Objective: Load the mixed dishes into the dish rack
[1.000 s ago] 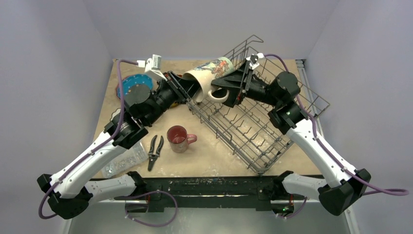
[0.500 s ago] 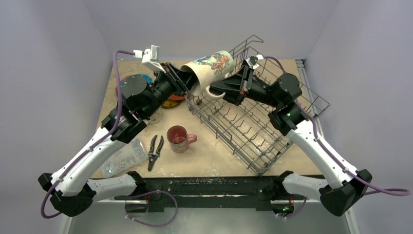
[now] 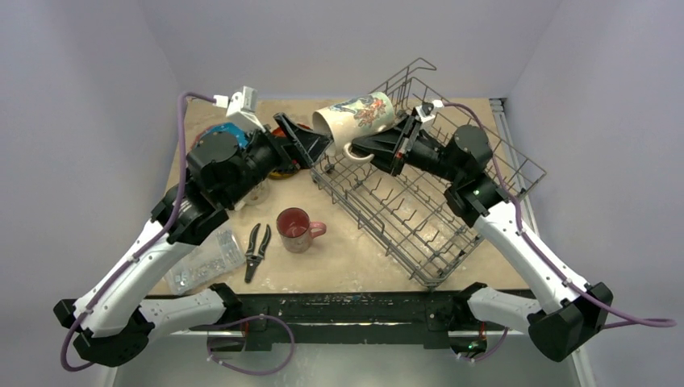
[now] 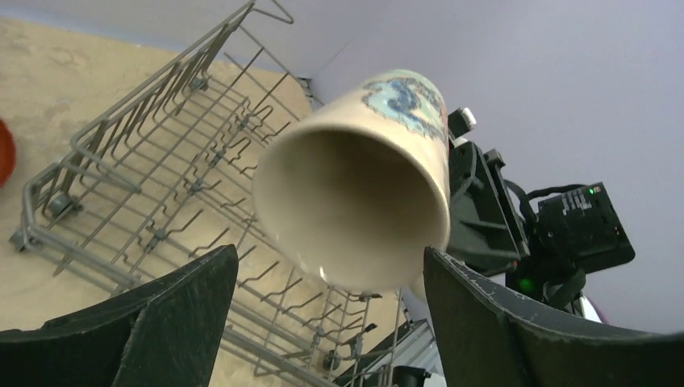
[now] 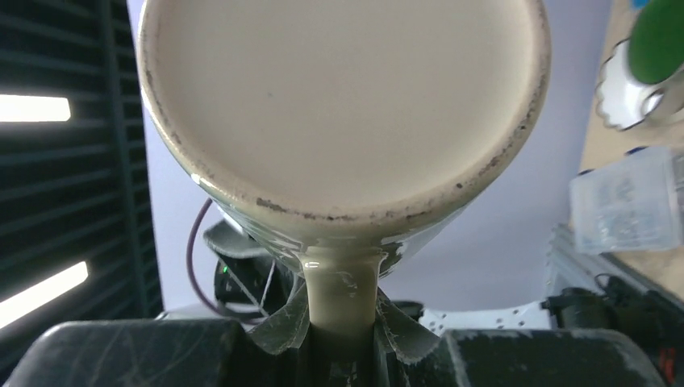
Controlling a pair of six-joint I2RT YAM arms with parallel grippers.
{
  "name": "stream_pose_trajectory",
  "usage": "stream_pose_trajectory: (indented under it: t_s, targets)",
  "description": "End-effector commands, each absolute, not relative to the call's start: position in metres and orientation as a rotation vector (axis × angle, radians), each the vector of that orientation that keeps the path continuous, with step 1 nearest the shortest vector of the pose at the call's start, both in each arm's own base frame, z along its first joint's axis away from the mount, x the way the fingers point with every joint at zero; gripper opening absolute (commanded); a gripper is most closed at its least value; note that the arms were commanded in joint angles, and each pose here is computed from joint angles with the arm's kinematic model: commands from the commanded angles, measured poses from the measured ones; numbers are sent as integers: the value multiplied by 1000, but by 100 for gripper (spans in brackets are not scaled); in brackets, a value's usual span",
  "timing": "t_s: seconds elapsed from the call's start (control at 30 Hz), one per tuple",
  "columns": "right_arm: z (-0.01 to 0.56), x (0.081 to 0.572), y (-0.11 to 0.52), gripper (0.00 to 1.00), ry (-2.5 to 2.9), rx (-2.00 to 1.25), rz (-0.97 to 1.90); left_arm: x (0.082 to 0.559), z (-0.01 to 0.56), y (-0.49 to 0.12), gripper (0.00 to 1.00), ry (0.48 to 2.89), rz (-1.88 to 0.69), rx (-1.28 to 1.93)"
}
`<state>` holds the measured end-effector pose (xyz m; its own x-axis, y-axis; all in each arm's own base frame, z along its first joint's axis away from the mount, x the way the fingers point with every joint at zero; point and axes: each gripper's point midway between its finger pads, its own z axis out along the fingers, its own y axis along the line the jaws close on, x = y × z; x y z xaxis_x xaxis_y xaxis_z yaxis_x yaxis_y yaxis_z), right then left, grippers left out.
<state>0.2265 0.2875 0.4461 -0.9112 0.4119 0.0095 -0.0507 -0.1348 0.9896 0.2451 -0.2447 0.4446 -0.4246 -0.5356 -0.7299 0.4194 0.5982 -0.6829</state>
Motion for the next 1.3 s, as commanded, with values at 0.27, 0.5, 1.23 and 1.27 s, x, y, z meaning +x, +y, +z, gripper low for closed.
stream_pose_trajectory:
  t_s: [0.27, 0.5, 1.23, 1.27]
  targets:
    - [363, 280, 226, 0, 2031, 7, 1161, 215, 380, -183, 100, 1970, -775, -128]
    - [329, 292, 216, 0, 2061, -240, 914, 207, 368, -169, 100, 2045, -707, -148]
    - [232, 325, 232, 0, 2042, -441, 526, 186, 345, -187, 100, 2229, -799, -149]
    - [227, 324, 233, 0, 2043, -458, 525, 187, 346, -188, 100, 2231, -798, -145]
